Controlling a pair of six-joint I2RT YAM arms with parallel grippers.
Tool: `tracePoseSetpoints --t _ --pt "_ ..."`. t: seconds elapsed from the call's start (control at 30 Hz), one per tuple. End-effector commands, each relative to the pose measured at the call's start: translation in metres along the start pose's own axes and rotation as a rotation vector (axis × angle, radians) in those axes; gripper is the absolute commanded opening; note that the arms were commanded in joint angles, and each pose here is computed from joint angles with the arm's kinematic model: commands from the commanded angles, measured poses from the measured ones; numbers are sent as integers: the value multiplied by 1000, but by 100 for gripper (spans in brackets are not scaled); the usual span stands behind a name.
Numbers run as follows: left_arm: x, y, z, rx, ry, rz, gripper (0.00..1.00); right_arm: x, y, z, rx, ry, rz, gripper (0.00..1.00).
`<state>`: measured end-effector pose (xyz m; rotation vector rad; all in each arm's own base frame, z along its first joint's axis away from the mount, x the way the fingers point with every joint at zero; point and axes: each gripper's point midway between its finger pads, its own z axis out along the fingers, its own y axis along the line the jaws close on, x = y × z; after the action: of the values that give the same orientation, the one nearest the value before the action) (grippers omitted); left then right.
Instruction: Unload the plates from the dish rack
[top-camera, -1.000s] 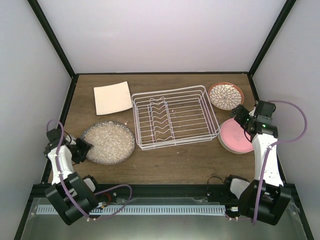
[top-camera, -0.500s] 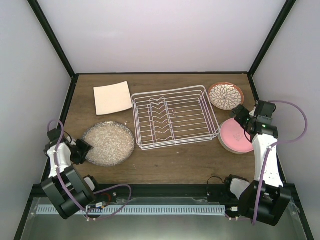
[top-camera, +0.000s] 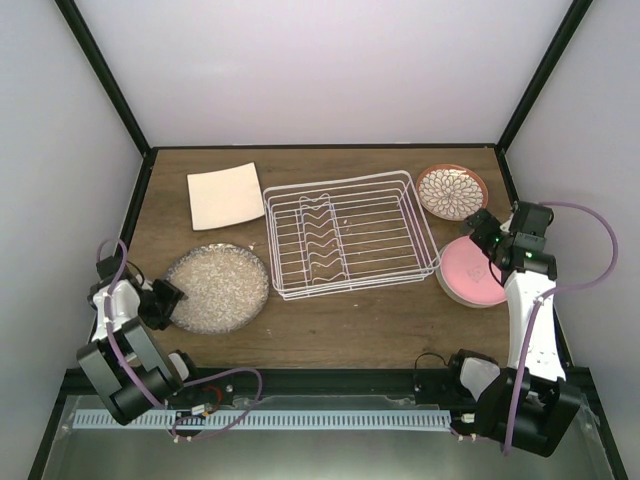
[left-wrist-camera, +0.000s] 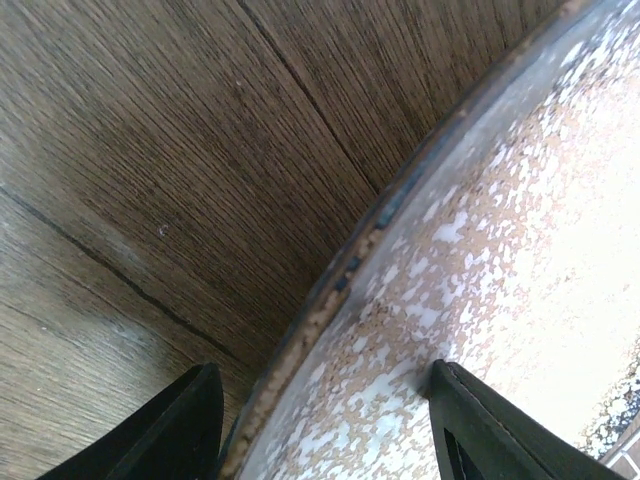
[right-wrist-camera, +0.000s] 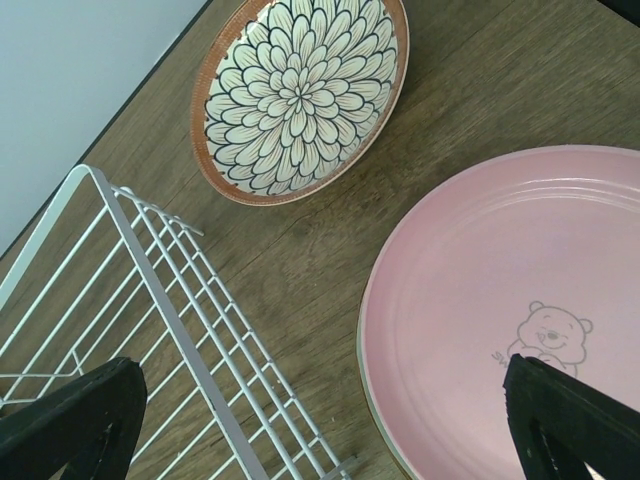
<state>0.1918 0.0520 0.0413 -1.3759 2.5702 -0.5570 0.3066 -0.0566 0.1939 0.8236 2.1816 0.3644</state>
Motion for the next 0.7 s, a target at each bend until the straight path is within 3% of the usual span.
tracePoseSetpoints --t 0.0,0.43,0.67 --pt "-12 -8 -6 11 -30 21 57 -4 2 -7 -1 -26 2 100" --pt "-13 -3 -1 -13 -8 9 65 -5 3 -9 -1 -33 7 100" --pt "-12 -2 2 -21 16 -1 79 -6 3 -11 -1 -38 11 100"
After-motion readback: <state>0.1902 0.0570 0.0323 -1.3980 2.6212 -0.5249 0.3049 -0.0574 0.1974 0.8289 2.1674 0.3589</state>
